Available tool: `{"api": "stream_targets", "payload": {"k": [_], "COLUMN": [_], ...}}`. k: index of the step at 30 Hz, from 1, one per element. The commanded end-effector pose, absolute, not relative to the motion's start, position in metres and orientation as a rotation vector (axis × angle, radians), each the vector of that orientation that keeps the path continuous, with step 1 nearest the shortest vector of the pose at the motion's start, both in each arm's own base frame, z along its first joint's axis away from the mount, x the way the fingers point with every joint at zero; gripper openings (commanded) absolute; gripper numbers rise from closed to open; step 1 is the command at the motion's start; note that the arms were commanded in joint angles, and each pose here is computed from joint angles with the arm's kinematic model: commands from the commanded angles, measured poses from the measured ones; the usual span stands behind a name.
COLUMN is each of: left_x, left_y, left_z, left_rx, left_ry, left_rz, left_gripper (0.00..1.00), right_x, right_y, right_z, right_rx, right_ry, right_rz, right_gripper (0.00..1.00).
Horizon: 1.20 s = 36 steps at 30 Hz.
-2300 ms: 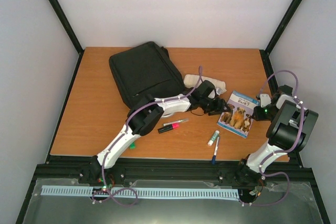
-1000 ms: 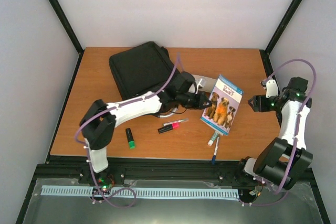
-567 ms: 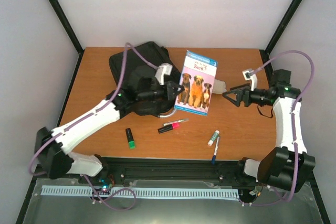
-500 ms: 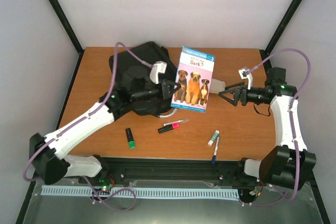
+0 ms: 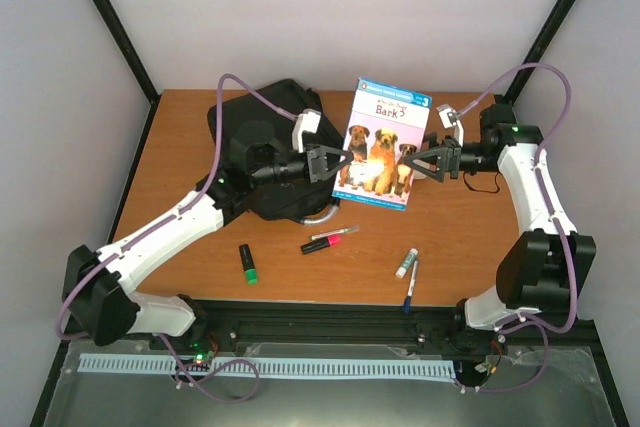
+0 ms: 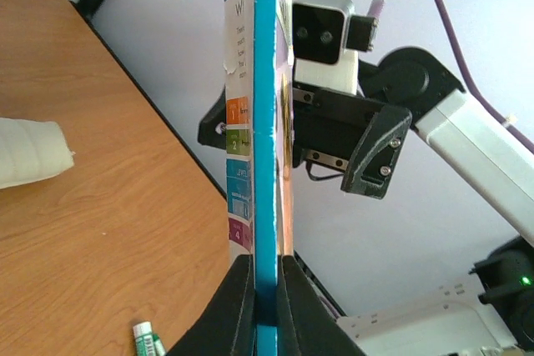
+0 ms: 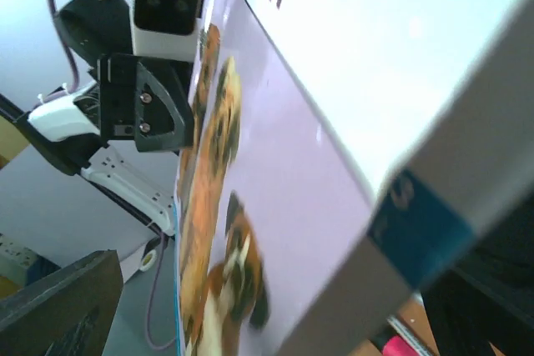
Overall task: Pack the student bag
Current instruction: Pick up the book from the center of the board.
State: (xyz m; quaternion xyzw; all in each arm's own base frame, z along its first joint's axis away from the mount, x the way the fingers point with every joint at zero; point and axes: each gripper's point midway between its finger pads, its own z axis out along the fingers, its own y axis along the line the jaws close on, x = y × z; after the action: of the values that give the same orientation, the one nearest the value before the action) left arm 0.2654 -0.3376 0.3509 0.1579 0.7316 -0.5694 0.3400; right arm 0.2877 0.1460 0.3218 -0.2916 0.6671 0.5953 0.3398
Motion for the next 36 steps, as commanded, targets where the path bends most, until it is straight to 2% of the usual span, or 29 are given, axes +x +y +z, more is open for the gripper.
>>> {"api": "stream_targets", "payload": {"k": [1,10,24,31,36], "left_x": [0.251,0.264,0.294,0.294,0.294], "left_y": [-0.346,-0.344,-0.332,-0.331,-0.327], "left_z": [0.385,0.383,0.352,0.352,0.352], "left_rx": [0.525,0.468,0.389,0.351,0.320], "left_ry": [1.733,1.761,1.857,1.827,1.812], "left_rz": [-1.634,-1.563,-1.333,-1.365,-1.366], "left_gripper": [0.01,0.01,0.01,0.01,0.01], "right_x": [0.283,0.272,0.215,0.227,0.243], "right_y": [0.151,0.154,0.170,0.170,0.169], "right_z": [0.342,0.359,0.384,0.388,0.385], "right_rx": [-0.739,-0.735,-0.882,-0.846,-0.806], "right_ry": [1.611,1.548,1.499,1.527,1.559], "right_rz": [1.665,1.703,1.722,1.750,1.783], "right_gripper": [1.00,1.00,0.87,0.72,0.49]}}
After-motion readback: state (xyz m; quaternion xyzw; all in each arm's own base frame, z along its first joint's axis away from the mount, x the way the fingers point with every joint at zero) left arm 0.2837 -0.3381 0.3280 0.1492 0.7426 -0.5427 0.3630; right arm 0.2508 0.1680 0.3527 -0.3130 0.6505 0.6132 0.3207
